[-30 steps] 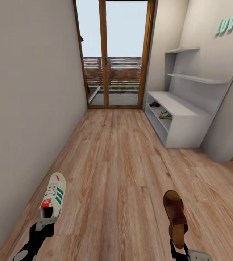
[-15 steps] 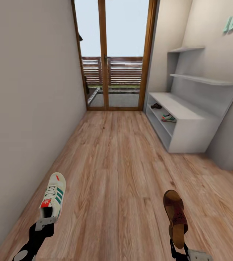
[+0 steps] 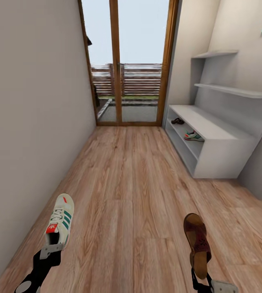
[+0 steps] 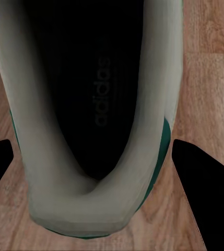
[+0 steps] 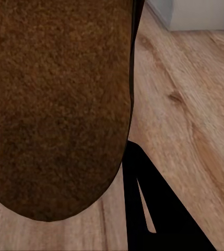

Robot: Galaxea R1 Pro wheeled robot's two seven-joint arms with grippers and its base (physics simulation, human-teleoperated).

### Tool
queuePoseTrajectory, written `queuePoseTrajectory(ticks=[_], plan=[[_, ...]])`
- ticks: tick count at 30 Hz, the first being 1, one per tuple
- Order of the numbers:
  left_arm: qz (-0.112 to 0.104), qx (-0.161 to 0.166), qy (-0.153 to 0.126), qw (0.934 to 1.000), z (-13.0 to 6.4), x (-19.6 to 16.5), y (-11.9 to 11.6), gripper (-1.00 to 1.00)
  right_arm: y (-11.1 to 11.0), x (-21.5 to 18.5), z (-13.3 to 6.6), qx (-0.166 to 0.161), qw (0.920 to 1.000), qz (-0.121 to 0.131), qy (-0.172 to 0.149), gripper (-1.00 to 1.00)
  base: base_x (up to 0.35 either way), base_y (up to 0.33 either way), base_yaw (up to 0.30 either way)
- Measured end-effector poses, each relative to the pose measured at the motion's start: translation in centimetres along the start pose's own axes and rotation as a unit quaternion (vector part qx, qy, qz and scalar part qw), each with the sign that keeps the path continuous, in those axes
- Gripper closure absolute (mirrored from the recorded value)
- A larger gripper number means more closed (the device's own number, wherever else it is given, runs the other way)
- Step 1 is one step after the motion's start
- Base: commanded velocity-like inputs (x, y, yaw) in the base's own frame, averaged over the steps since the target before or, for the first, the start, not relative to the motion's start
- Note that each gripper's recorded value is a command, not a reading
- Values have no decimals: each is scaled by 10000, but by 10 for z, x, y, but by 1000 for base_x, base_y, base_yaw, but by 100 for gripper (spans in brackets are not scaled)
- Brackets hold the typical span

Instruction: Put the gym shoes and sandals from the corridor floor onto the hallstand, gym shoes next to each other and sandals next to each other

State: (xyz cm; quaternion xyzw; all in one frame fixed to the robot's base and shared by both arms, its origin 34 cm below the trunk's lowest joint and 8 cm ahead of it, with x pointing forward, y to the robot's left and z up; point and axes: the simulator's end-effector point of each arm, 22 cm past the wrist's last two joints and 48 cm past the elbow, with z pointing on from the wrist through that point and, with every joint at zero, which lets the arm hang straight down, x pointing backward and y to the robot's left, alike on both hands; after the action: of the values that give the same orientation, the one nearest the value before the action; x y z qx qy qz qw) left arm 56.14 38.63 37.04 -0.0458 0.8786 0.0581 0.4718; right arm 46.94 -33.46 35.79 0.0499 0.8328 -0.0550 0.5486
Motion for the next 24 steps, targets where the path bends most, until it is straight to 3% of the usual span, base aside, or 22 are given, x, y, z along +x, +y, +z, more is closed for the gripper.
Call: queuePoseTrajectory(ticks=[24], plan=[[0, 0, 1, 10000, 0, 0, 0, 100, 0, 0, 0, 0, 10000, 0, -3, 100, 339, 0, 0]])
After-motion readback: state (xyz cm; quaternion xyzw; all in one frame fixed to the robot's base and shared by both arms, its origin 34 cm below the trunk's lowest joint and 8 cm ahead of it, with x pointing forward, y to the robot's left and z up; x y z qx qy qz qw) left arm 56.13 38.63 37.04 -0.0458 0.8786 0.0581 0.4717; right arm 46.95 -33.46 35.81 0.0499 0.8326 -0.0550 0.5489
